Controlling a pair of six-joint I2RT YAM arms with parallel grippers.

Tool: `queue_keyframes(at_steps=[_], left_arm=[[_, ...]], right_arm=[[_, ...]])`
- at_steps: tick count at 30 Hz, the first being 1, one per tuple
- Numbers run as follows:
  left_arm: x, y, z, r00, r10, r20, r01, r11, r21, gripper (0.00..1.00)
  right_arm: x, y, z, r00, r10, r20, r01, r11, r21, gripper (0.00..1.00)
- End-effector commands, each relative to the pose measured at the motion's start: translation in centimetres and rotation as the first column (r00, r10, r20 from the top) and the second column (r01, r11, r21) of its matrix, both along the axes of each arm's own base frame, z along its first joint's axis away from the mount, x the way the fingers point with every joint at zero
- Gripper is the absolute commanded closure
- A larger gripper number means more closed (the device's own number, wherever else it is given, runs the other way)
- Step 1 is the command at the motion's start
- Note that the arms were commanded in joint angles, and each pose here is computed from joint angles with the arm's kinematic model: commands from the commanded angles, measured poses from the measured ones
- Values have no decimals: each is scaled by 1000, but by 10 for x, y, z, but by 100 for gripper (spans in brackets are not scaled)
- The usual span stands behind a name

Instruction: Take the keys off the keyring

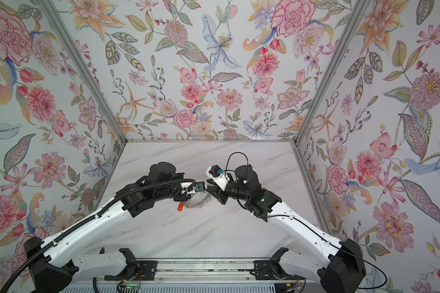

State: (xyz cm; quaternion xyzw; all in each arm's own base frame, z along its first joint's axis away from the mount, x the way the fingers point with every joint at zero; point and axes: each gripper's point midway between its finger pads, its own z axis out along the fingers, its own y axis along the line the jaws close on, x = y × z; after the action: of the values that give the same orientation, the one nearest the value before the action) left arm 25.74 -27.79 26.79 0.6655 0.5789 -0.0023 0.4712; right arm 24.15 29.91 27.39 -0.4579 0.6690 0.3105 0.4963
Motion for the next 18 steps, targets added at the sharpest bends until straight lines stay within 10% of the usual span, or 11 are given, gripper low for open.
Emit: queue_keyframes(at_steps=[1,18], left_arm=[[-1,-5,34,997,-20,76,26,997,-72,100],[-2,-1,45,965,-76,251,89,995,-41,100]], right_arm=[[3,-6,4,1000,-5,-3,5,1000,29,65],[44,-9,14,1000,13,-19,-13,999,44,63]])
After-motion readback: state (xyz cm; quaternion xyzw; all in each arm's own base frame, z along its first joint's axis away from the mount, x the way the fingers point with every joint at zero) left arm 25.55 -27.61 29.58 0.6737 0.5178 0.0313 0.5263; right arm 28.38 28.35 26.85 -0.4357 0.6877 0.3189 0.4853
